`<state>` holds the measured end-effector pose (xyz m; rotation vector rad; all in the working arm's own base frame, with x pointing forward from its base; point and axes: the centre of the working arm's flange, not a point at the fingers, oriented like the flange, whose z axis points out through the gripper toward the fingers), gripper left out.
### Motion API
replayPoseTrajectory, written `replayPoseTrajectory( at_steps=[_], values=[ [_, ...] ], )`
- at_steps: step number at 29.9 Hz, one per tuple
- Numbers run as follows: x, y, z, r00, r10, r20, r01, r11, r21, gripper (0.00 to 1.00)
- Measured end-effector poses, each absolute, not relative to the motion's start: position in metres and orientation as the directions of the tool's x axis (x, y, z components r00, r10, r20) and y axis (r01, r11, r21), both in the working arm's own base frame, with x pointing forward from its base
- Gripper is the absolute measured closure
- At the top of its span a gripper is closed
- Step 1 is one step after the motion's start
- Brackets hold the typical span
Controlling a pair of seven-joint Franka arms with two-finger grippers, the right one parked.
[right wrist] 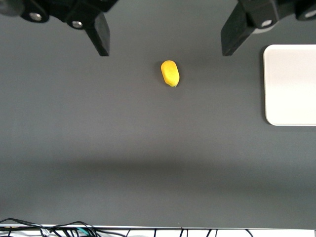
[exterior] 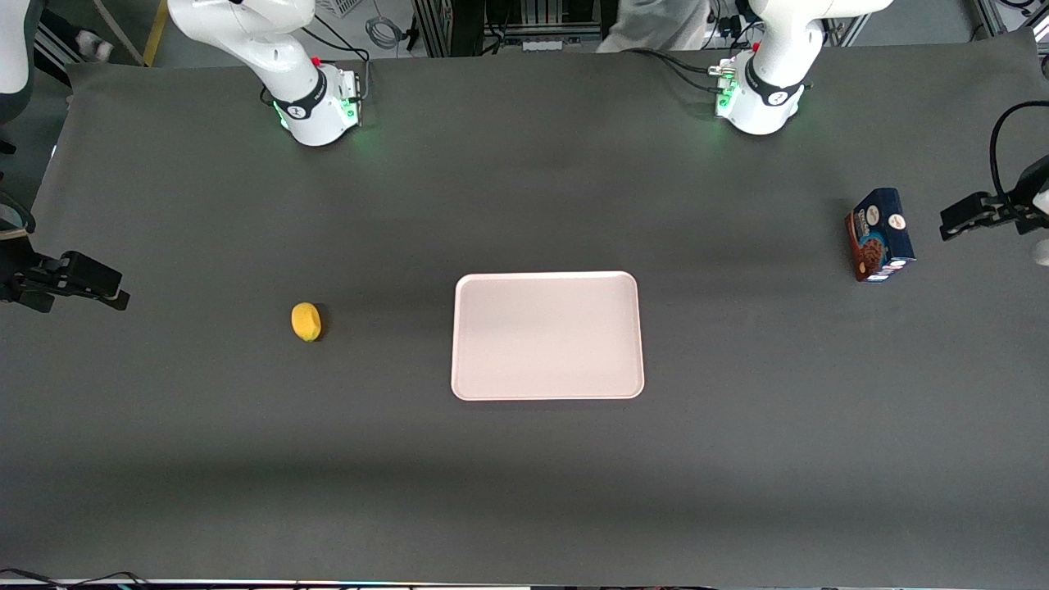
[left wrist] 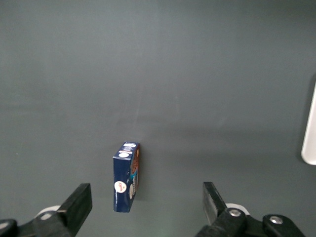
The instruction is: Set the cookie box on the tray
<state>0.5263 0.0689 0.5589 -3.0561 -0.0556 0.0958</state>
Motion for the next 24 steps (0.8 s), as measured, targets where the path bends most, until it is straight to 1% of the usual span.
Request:
replayPoseTrajectory(
  at_steps=[2, 5, 12, 21, 24],
  values=[
    [0.516, 0.076, 0.551, 0.997, 0.038, -0.061, 0.033, -0.996, -0.081, 0.00],
    [0.502, 0.083, 0.539, 0.998, 0.038, -0.048, 0.034, -0.996, -0.082, 0.00],
    [0.466, 0.111, 0.494, 0.999, 0.040, 0.014, 0.041, -0.995, -0.088, 0.00],
    [0.414, 0.149, 0.445, 0.997, -0.010, 0.070, -0.006, -0.998, -0.063, 0.00],
    [0.401, 0.163, 0.433, 0.997, -0.012, 0.077, -0.008, -0.999, -0.054, 0.00]
  ],
)
